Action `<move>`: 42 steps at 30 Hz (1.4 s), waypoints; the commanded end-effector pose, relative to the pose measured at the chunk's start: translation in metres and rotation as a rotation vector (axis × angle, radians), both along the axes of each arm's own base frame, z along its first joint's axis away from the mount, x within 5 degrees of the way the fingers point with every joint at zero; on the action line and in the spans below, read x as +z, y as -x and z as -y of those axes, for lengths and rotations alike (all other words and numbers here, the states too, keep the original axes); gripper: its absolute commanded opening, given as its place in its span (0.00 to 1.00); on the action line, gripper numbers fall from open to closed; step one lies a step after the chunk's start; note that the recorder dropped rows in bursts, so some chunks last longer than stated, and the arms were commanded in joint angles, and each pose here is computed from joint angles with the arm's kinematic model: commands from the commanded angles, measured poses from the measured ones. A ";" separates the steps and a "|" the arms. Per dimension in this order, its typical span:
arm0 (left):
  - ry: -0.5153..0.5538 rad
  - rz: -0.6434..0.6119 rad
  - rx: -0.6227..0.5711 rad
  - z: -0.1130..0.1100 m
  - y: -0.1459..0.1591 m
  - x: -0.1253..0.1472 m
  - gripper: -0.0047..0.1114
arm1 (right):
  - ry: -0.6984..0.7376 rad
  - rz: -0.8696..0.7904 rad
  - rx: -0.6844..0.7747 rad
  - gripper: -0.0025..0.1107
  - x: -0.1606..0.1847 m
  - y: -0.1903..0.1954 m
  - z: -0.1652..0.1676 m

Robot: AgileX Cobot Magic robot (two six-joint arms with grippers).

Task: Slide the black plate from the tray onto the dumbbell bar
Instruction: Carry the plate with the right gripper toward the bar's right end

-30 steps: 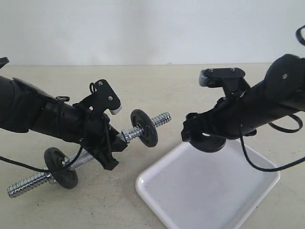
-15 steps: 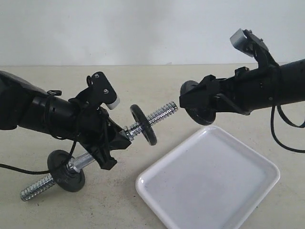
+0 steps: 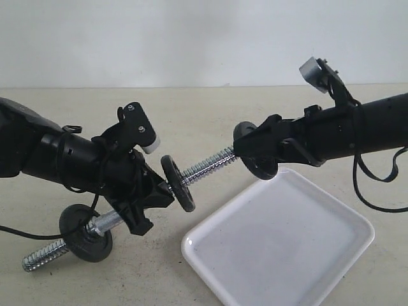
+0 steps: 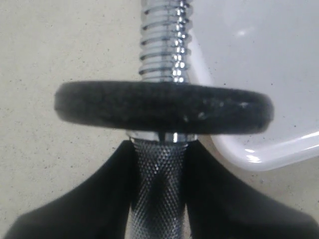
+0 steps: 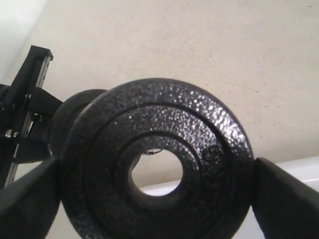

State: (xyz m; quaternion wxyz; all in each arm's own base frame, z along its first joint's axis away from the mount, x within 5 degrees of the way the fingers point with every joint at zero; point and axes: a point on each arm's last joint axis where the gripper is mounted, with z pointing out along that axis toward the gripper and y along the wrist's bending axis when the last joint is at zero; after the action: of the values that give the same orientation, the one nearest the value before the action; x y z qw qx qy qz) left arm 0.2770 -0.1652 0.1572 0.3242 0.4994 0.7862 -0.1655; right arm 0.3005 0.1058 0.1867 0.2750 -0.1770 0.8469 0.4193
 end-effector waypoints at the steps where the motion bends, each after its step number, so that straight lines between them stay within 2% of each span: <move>1: 0.105 0.012 0.003 0.006 0.001 0.024 0.08 | -0.126 0.008 0.000 0.02 0.005 -0.004 0.005; 8: 0.105 0.012 0.003 0.006 0.001 0.024 0.08 | -0.265 -0.009 0.042 0.02 -0.006 -0.008 0.011; 13: 0.107 0.010 0.000 0.006 0.001 0.024 0.08 | -0.315 -0.027 0.085 0.02 -0.016 -0.014 0.008; 19: 0.107 0.010 0.000 0.006 0.001 0.024 0.08 | -0.320 -0.051 0.076 0.02 -0.028 -0.030 0.007; 25: 0.107 0.010 0.000 0.006 0.001 0.024 0.08 | -0.320 -0.017 0.081 0.02 -0.023 -0.037 0.007; 42: 0.103 0.014 0.006 0.006 0.001 0.024 0.08 | -0.316 -0.101 0.081 0.02 -0.025 -0.034 0.007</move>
State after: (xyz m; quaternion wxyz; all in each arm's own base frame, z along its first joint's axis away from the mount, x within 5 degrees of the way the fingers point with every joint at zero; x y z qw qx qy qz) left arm 0.2765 -0.1655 0.1572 0.3232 0.5016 0.7848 -0.1678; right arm 0.3348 0.0989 0.1491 0.2329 -0.1397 0.7987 0.5369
